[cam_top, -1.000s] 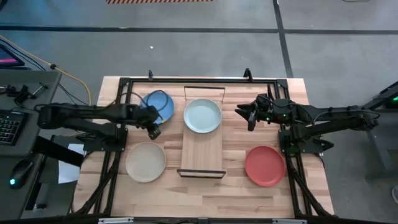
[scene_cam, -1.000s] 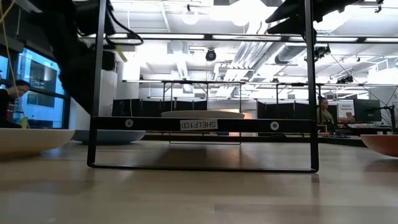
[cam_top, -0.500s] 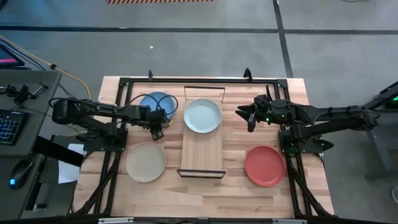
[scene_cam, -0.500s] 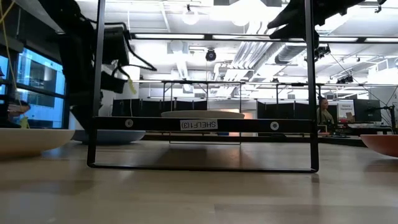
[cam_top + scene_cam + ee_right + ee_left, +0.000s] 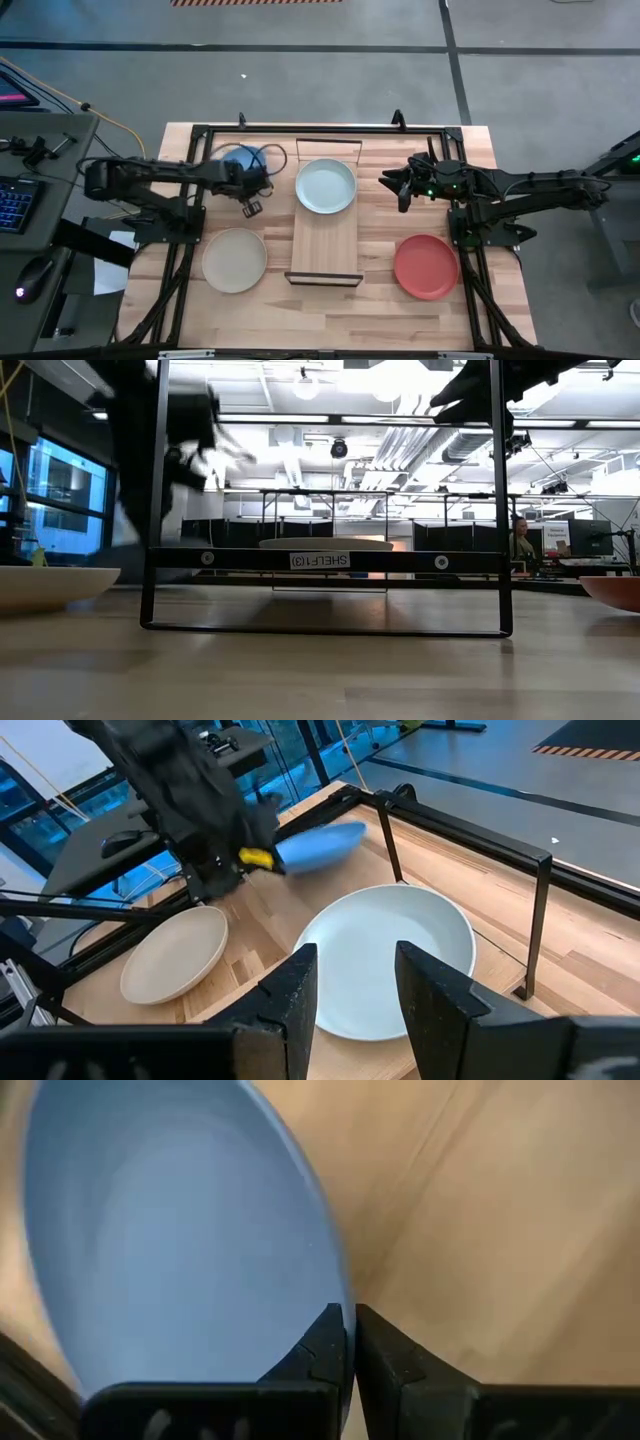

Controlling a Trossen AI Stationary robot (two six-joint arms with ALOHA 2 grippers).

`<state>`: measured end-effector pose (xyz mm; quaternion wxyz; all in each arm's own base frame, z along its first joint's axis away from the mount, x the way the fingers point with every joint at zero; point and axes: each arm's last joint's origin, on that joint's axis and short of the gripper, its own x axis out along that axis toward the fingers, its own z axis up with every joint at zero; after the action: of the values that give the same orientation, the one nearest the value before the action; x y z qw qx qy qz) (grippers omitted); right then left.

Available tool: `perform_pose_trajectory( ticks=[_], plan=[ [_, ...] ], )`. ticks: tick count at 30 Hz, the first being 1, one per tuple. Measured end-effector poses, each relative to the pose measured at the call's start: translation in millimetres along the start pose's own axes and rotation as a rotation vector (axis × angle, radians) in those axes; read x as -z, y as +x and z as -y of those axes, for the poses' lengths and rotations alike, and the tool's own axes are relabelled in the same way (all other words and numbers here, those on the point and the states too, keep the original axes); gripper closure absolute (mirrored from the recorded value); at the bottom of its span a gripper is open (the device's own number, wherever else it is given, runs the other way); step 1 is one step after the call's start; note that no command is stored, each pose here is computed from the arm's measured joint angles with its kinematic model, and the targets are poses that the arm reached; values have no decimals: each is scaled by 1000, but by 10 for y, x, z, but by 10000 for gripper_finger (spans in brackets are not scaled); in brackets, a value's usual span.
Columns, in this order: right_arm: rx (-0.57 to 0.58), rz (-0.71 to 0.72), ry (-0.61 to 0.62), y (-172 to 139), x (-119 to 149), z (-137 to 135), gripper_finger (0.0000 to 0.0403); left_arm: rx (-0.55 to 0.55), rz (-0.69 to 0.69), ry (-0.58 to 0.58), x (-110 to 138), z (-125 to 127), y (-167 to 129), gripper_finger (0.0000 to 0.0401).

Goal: Place and stack plates onto a shelf
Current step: Put the blue plate on the shelf

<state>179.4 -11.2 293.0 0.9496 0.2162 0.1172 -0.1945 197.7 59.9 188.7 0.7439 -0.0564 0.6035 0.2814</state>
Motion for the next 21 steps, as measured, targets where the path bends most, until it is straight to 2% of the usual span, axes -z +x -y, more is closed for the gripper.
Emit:
perform_pose_trajectory(
  ticks=[3, 6, 9, 12, 15, 18, 21],
  plan=[
    [0, 0, 0, 0, 0, 0, 284, 45, 98, 17, -124, -90, -395, 398],
    [0, -1, 0, 0, 1, 0, 284, 171, 253, 75, -241, -132, -849, 399],
    [1, -1, -1, 0, 1, 1, 284, 326, 411, 230, -326, -76, -1295, 399],
    [1, -1, -1, 0, 1, 1, 284, 392, 521, 410, -372, 73, -1617, 400],
    [1, -1, -1, 0, 1, 1, 284, 407, 576, 597, -428, 329, -1776, 400],
    [4, -5, -8, 0, 5, 3, 284, 407, 575, 778, -466, 635, -1803, 400],
    [13, -23, -15, 0, 23, 13, 284, 460, 550, 885, -498, 903, -1781, 400]
  ],
)
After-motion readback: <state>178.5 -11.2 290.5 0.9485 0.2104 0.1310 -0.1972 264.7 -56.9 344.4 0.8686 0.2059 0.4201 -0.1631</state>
